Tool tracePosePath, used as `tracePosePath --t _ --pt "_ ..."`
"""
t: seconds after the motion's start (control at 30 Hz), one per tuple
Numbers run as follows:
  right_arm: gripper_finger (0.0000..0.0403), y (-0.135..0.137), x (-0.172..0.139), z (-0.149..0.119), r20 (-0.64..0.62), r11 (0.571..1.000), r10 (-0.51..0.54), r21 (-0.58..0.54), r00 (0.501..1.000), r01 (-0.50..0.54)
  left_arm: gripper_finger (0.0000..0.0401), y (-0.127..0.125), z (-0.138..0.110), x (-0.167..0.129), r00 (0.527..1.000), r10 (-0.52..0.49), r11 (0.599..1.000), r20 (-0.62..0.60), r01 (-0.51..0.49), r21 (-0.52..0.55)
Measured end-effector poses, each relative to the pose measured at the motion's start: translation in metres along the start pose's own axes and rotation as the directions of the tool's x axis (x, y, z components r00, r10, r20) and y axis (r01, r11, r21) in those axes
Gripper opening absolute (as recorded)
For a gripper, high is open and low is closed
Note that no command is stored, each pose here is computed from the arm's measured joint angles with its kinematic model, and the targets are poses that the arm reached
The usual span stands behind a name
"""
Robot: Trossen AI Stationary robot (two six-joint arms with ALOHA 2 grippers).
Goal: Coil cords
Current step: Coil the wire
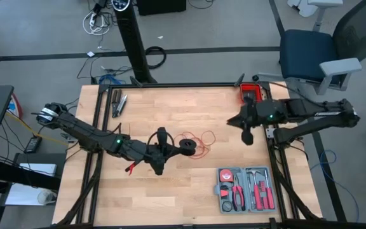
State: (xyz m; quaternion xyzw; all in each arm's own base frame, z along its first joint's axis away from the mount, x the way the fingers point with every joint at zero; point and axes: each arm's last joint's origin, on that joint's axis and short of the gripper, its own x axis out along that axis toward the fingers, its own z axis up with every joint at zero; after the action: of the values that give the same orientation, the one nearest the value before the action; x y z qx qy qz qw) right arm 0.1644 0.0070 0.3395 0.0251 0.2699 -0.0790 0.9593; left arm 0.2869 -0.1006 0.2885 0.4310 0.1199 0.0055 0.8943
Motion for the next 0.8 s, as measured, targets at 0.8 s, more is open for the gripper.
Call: tracePosePath --t 0.8 --pt "0.0042 0.066 0.076 0.040 0.341 0.918 0.087 -0.392 0.936 0.057 0.0003 0.011 -0.005 0.009 0.998 0.056 0.918 0.026 -0.042 -0.395"
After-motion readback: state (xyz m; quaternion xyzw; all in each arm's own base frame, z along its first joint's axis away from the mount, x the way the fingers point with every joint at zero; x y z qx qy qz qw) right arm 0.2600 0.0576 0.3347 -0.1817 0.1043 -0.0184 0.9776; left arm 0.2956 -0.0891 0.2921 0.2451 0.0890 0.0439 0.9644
